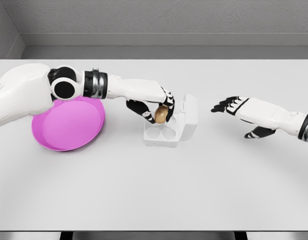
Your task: Pack egg into the box and close the box lid
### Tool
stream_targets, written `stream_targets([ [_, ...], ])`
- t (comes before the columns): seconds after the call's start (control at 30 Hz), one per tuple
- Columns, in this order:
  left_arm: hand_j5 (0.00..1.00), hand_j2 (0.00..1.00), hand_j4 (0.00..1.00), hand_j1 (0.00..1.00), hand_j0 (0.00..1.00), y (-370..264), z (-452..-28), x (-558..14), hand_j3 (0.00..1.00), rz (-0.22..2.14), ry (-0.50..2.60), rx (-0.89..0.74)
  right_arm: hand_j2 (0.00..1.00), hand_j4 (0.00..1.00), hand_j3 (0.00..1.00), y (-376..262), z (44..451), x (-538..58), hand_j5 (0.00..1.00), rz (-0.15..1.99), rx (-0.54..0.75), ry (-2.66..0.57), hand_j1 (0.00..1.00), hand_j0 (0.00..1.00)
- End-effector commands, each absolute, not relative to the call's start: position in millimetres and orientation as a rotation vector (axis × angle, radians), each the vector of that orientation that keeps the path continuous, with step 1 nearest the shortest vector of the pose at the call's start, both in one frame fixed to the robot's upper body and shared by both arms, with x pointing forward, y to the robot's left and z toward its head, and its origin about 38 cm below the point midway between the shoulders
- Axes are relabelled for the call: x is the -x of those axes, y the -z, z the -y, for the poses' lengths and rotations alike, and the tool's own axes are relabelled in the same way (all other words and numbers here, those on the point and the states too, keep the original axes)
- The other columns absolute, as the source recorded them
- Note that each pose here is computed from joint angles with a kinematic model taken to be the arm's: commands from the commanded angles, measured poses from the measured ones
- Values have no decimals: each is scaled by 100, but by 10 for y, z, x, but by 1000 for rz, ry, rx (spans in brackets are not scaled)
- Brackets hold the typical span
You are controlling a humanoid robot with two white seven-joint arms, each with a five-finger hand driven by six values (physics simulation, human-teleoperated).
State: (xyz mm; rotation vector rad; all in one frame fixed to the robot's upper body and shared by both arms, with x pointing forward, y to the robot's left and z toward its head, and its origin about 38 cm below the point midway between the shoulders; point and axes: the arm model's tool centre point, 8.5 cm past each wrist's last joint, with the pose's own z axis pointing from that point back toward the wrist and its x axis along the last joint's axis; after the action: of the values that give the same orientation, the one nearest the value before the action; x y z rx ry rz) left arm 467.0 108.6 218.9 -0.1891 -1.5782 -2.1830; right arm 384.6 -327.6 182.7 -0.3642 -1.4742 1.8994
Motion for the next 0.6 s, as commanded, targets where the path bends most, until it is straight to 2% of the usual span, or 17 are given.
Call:
stream_targets([
  [0.0, 41, 41, 41, 41, 41, -2153, -1075, -4651, 41, 1566, 2185, 203, 100, 100, 100, -1834, 3282, -3847, 100, 1476, 362, -1894, 100, 100],
  [0.57, 41, 41, 41, 41, 41, -2062, -1040, -4625, 41, 1515, 2225, 221, 100, 100, 100, -1837, 3279, -3846, 100, 1477, 362, -1895, 100, 100],
])
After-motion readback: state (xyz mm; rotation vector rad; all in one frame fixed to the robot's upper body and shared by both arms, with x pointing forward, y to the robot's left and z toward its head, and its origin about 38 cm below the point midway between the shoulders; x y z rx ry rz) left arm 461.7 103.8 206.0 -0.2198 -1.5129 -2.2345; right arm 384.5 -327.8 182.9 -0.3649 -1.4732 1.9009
